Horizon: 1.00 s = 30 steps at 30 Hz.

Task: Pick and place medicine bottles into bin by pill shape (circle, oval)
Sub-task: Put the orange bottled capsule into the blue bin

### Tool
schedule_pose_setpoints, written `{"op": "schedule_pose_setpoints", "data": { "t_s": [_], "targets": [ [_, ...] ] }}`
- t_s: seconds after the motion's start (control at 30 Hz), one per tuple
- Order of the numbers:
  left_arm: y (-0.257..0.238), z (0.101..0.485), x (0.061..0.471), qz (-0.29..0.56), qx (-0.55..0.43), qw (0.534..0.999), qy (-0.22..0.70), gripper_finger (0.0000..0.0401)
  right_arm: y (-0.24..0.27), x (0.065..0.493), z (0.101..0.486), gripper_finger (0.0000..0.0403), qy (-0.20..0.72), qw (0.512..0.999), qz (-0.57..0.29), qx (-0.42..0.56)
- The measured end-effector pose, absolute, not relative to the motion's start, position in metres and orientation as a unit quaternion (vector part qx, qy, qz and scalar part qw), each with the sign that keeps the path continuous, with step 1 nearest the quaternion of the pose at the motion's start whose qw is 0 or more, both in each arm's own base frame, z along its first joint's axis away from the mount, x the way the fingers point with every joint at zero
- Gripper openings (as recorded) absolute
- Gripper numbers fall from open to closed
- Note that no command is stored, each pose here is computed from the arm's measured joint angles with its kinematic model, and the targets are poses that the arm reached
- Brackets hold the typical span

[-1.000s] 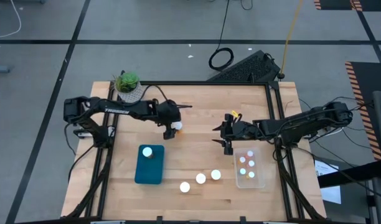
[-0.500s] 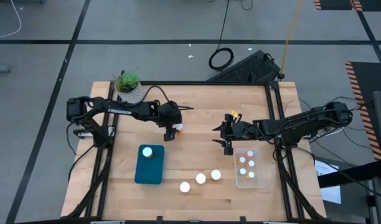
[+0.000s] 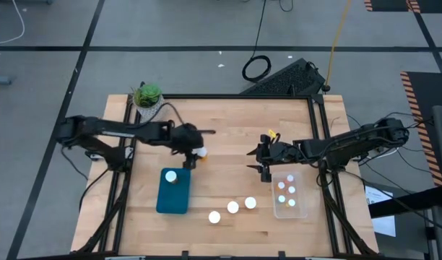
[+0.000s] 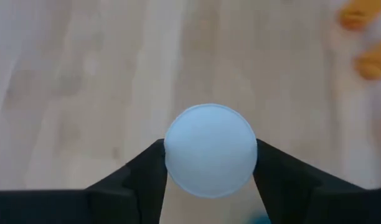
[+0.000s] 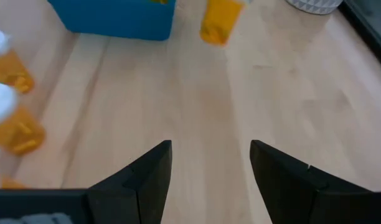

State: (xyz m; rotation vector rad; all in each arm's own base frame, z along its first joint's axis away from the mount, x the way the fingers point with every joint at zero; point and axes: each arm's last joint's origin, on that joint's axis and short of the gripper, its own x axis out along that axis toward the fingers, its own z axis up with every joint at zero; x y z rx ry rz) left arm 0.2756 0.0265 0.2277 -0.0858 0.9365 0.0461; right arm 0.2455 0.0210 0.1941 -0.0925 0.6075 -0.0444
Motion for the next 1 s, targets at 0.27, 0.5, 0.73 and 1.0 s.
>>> {"op": "schedule_pose_setpoints", "data": {
  "t_s": [0.27,0.5,0.73,1.0],
  "targets": [
    [-0.036,0.277,0.219,0.025,-0.090,0.902,0.421,0.0211,0.041,0.245,0.197,0.0212,0.281,0.960,-0.001,0.003],
    [-0.084,0.282,0.195,0.026,-0.082,0.910,0.405,0.0206,0.055,0.247,0.205,0.0212,0.237,0.971,0.021,0.034],
    [-0.103,0.263,0.196,0.060,-0.031,0.896,0.439,0.0213,0.059,0.247,0.207,0.0212,0.224,0.973,0.025,0.055],
    [-0.109,0.233,0.213,0.087,0.010,0.866,0.493,0.0215,0.058,0.247,0.207,0.0212,0.222,0.972,0.007,0.073]
  ]
}}
